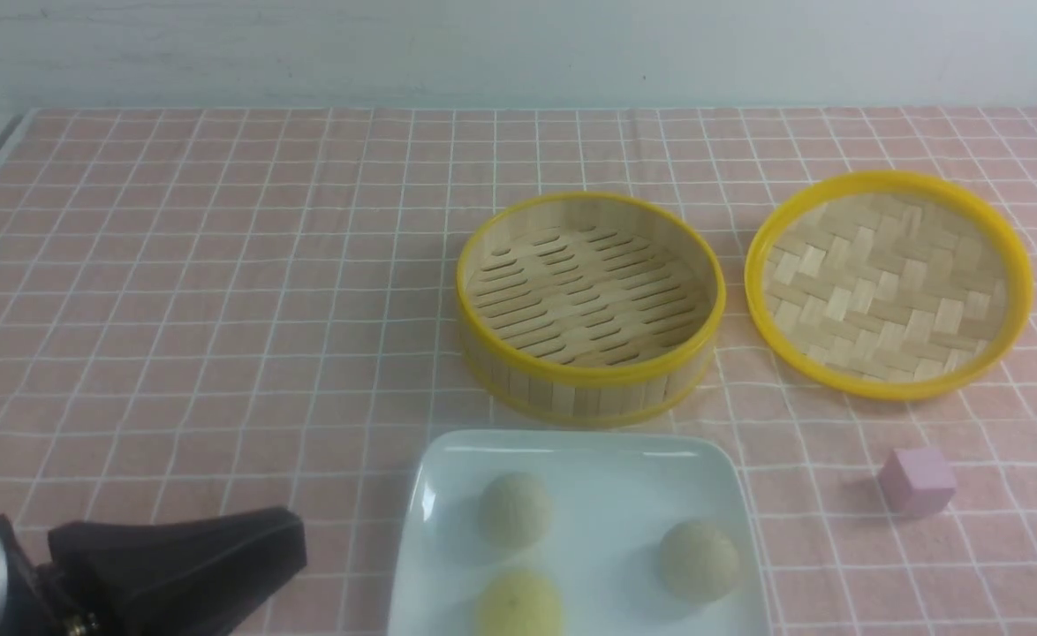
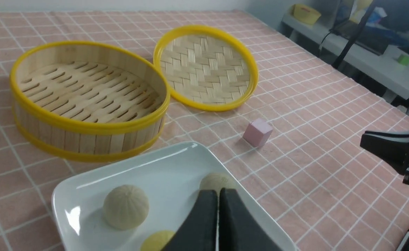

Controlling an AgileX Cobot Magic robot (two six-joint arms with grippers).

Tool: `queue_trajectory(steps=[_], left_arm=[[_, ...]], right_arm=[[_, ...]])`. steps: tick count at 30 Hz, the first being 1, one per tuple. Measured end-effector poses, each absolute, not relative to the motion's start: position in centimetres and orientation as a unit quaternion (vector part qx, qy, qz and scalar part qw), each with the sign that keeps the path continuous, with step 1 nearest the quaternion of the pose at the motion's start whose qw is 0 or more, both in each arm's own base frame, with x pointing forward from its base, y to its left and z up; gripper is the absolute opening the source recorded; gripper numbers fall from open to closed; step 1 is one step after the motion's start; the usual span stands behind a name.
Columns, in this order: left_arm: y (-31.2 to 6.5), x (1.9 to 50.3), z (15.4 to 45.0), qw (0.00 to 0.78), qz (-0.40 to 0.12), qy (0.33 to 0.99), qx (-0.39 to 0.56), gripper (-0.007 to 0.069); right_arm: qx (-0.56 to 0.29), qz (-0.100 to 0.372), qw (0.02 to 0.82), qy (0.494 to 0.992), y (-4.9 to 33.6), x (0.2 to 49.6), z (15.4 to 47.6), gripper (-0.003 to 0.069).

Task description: Put the steamed buns into the plate on the pink tablecloth.

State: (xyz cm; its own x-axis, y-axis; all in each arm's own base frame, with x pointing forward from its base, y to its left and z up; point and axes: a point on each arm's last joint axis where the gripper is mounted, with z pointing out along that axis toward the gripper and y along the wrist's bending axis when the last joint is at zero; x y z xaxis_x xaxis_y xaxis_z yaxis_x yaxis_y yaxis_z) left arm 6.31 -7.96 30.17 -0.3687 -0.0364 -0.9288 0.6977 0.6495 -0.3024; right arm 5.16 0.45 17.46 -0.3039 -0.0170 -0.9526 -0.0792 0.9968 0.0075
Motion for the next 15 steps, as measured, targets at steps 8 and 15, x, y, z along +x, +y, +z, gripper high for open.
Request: queue_trajectory(steps=[8,15], left_arm=[[-7.4,6.6,27.7,0.501,-0.330,0.774,0.200,0.0041],[-4.3,7.7,23.7,0.576,-0.202,0.781,0.135,0.0049]], right_arm=[[-0.030,0.026,0.589,0.807,0.5,5.2,17.5,0.0120],[-0.030,0.026,0.589,0.807,0.5,5.2,17.5,0.0127]])
